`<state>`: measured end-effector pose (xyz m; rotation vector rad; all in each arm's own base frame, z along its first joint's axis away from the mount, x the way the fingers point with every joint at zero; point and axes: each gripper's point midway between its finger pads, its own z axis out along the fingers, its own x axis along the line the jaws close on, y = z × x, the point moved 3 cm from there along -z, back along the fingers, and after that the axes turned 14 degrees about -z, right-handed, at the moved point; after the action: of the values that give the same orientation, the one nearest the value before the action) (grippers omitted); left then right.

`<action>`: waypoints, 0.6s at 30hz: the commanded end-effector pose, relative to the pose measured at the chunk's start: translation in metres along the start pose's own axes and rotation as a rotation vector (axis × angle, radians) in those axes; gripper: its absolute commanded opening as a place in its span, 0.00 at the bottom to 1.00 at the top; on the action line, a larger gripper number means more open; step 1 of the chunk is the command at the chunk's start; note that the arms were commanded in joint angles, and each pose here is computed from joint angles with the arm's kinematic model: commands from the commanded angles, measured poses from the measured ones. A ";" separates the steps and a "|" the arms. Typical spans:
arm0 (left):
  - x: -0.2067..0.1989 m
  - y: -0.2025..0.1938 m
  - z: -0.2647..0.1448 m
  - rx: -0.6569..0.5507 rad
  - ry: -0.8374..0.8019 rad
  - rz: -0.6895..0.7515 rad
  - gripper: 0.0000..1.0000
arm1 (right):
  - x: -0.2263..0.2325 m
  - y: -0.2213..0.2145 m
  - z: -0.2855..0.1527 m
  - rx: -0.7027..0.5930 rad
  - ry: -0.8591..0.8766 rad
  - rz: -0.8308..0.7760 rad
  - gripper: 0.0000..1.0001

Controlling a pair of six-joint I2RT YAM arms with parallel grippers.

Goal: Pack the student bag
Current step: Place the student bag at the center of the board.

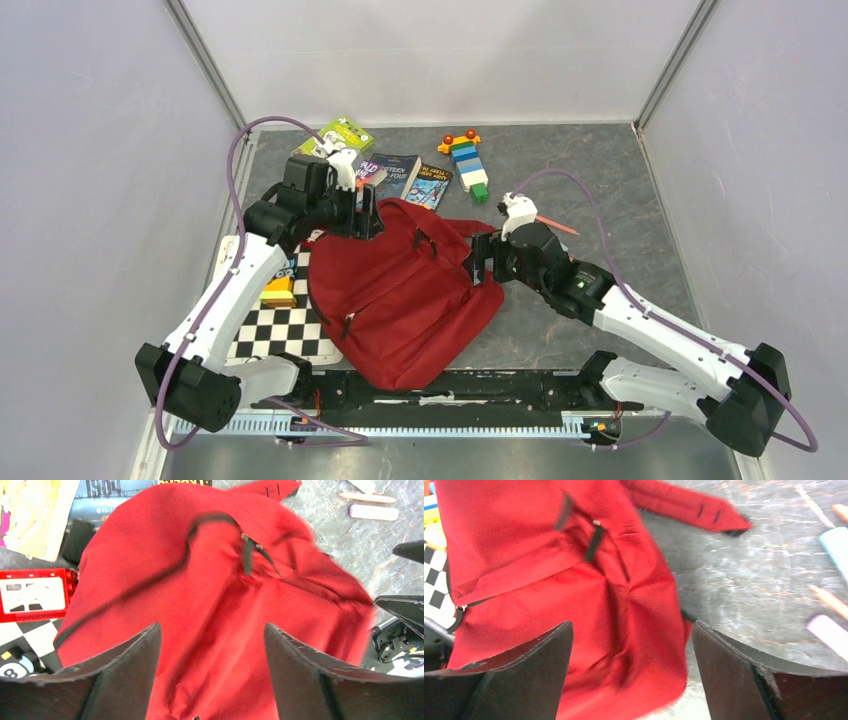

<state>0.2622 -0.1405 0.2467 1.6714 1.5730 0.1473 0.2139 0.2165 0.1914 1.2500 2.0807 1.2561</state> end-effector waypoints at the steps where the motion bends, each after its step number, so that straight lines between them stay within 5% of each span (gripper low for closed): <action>1: -0.018 0.044 -0.009 -0.175 -0.059 0.107 0.87 | -0.030 0.032 -0.025 -0.105 -0.178 -0.076 0.96; 7: -0.054 0.060 -0.021 -0.362 -0.229 0.223 1.00 | -0.047 0.035 -0.041 -0.179 -0.252 -0.108 0.98; 10: -0.070 0.045 0.004 -0.275 -0.340 0.153 0.98 | -0.045 0.032 -0.037 -0.177 -0.241 -0.095 0.98; 18: -0.059 0.007 0.098 -0.029 -0.190 -0.046 0.81 | -0.019 0.013 -0.013 -0.191 -0.092 0.061 0.97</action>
<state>0.3050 -0.2193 0.2336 1.6235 1.3392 0.0413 0.2201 0.1783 0.2089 1.2026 1.8542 1.2114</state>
